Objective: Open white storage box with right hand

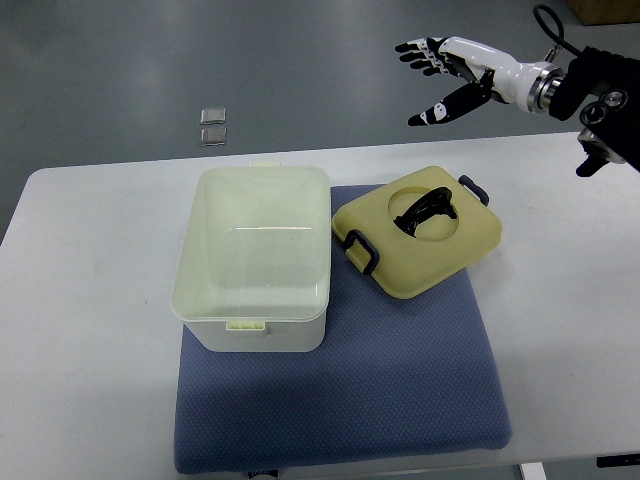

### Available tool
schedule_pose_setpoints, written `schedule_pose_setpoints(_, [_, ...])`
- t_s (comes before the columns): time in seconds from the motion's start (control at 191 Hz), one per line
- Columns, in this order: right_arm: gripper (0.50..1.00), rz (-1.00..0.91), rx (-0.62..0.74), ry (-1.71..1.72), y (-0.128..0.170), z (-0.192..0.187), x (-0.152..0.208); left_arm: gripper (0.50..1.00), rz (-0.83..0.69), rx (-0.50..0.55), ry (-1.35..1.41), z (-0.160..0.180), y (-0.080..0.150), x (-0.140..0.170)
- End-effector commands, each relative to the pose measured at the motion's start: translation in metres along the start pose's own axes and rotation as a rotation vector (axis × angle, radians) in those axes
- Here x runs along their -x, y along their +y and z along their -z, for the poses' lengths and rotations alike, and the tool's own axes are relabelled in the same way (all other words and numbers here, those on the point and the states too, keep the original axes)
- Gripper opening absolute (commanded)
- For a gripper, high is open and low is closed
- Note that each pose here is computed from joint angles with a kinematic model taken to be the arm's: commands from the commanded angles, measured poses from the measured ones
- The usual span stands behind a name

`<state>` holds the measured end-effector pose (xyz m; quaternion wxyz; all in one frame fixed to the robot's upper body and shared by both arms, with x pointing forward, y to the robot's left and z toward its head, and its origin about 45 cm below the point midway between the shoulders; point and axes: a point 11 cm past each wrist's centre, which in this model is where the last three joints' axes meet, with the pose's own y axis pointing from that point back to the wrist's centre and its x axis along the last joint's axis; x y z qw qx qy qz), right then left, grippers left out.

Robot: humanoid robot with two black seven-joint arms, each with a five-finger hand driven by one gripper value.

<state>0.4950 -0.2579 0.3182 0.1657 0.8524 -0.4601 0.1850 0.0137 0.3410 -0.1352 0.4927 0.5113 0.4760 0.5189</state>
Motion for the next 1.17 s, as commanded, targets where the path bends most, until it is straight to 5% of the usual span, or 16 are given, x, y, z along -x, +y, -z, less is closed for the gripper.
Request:
schedule_pose_setpoints(0.0, [0.901, -0.117, -0.056, -0.239, 0.005, -0.007, -0.008, 1.000, 0.000, 0.000, 0.000, 0.000, 0.000, 0.000])
schedule_pose_setpoints(0.309, [0.903, -0.287, -0.077, -0.724, 0.010, -0.042, 0.004, 1.000, 0.000, 0.000, 0.000, 0.000, 0.000, 0.000])
schedule_pose_setpoints(1.162, [0.921, -0.291, 0.043, -0.824, 0.005, -0.087, 0.080, 1.000, 0.000, 0.000, 0.000, 0.000, 0.000, 0.000])
